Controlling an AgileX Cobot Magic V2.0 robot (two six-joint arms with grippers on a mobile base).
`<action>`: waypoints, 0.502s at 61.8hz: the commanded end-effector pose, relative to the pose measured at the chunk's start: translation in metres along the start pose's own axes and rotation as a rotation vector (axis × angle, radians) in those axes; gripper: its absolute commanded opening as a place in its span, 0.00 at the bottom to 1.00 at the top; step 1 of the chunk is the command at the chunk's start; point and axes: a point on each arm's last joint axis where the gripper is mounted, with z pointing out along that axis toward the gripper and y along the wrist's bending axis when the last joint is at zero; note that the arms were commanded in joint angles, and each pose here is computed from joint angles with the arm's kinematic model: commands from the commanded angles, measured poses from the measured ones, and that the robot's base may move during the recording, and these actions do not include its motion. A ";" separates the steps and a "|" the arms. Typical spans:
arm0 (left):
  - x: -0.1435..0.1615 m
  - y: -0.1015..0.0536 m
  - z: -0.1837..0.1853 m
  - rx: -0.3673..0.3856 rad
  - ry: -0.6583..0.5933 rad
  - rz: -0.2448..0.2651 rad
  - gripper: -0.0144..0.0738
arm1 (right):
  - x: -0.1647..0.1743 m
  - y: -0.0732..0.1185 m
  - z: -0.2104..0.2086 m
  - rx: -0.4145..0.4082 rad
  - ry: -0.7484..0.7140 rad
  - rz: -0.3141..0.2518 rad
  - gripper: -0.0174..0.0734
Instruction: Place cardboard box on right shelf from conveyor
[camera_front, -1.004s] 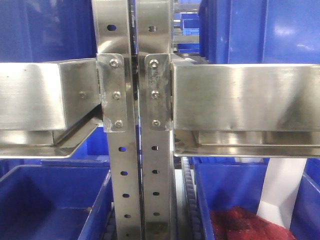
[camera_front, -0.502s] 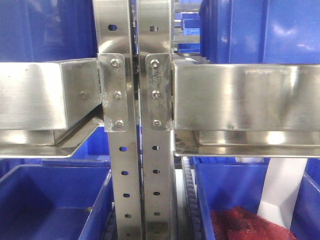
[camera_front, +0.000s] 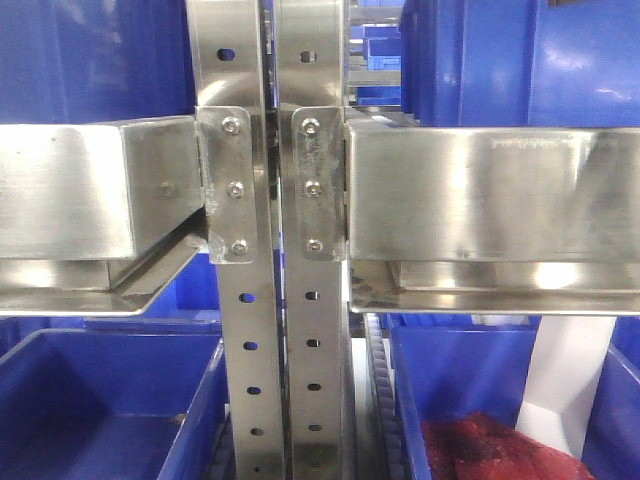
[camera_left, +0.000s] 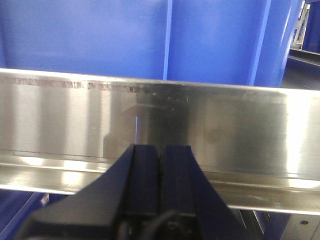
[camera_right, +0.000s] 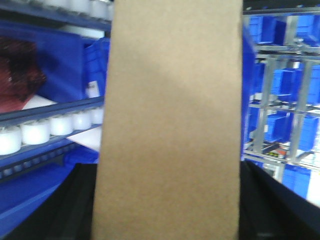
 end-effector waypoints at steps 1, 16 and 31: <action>-0.005 0.000 -0.001 -0.003 -0.092 -0.005 0.03 | 0.003 -0.016 -0.004 0.109 0.002 0.000 0.41; -0.005 0.000 -0.001 -0.003 -0.092 -0.005 0.03 | 0.026 -0.013 0.028 0.068 0.098 0.081 0.40; -0.005 0.000 -0.001 -0.003 -0.092 -0.005 0.03 | 0.038 0.001 0.078 0.055 0.110 0.117 0.40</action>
